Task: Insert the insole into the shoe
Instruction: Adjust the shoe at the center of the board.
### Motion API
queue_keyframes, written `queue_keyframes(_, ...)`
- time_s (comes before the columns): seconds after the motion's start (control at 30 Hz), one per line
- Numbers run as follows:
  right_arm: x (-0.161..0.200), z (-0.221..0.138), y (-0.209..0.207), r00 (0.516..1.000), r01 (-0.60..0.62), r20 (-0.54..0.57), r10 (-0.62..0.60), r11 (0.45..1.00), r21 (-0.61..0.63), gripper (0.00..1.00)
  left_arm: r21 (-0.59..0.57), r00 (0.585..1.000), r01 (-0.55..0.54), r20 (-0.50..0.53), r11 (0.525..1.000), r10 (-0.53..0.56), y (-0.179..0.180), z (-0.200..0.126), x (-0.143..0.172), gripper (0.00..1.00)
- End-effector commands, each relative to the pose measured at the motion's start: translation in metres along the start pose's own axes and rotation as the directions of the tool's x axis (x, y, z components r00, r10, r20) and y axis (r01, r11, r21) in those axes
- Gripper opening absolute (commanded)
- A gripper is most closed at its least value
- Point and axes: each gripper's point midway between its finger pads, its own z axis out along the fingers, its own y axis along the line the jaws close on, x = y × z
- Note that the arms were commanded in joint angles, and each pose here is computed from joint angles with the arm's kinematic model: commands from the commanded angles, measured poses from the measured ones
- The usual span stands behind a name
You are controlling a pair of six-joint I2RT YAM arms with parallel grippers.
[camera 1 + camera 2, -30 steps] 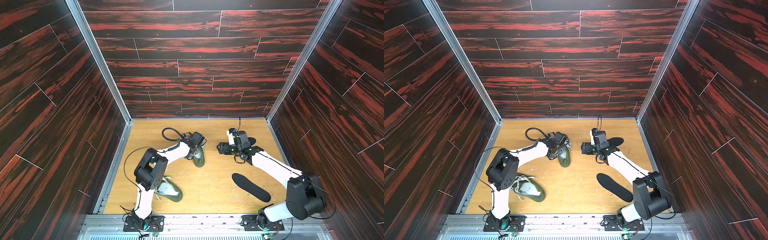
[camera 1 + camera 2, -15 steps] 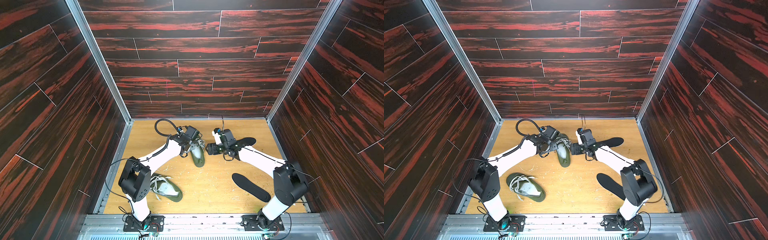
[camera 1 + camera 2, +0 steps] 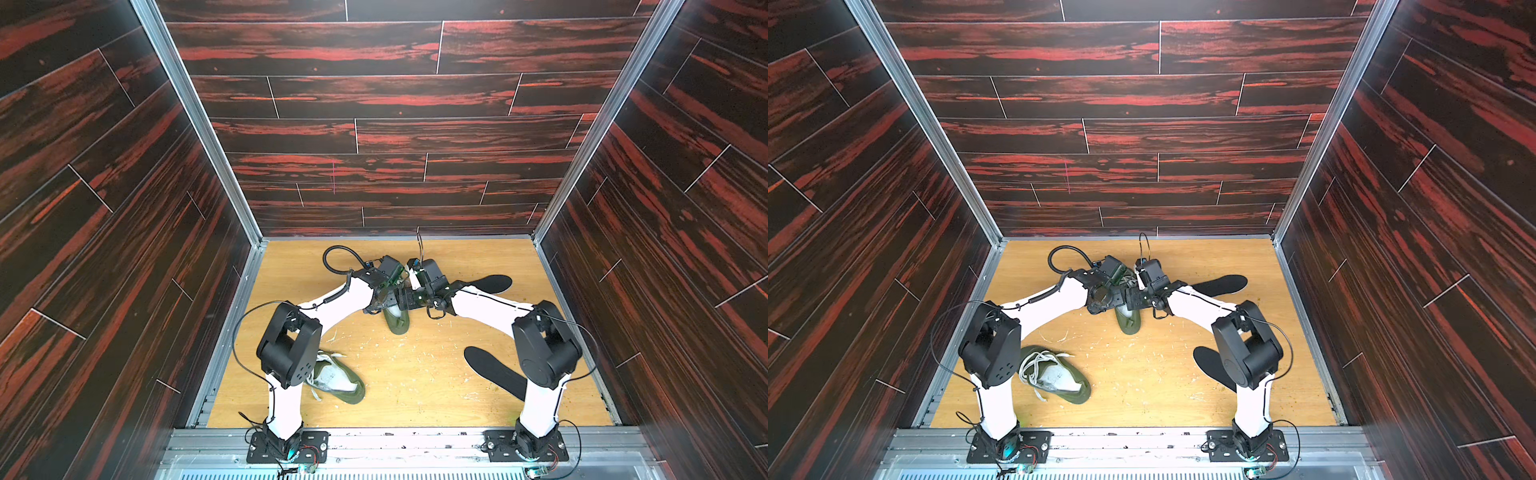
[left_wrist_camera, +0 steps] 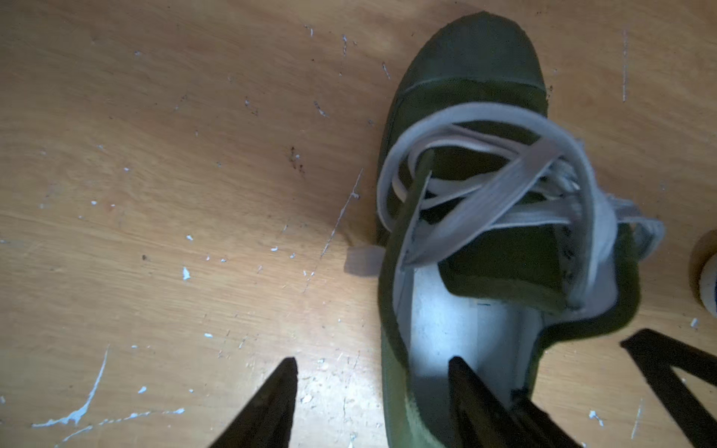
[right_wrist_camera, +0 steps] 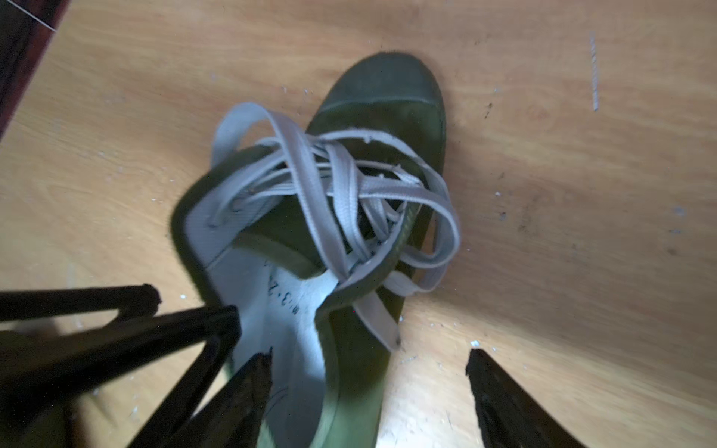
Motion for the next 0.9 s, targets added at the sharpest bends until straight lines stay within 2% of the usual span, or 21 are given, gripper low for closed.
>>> queue_keyframes(0.0, -0.002, 0.011, -0.001, 1.0, -0.025, 0.006, 0.024, 0.999, 0.029, 0.8, -0.013, 1.0, 0.009, 0.008, 1.0, -0.008, -0.001, 0.003, -0.004, 0.63)
queue_keyframes(0.23, 0.003, 0.013, -0.022, 0.998, -0.066, 0.032, 0.062, 0.99, 0.122, 0.76, -0.092, 1.0, -0.006, -0.002, 0.996, 0.005, 0.02, 0.02, 0.004, 0.57)
queue_keyframes(0.63, 0.013, -0.002, -0.054, 0.983, -0.18, 0.054, 0.174, 0.976, 0.121, 0.65, -0.057, 0.999, -0.052, -0.012, 0.997, 0.051, 0.031, 0.012, 0.016, 0.51)
queue_keyframes(0.77, 0.011, -0.008, -0.052, 0.977, -0.207, 0.064, 0.202, 0.975, 0.077, 0.64, -0.022, 0.994, -0.106, -0.028, 0.994, 0.106, 0.022, 0.009, 0.018, 0.51)
queue_keyframes(0.87, 0.008, -0.007, -0.042, 0.979, -0.199, 0.052, 0.198, 0.98, 0.025, 0.65, -0.023, 0.981, -0.195, -0.018, 0.981, 0.195, 0.014, -0.001, 0.013, 0.58)
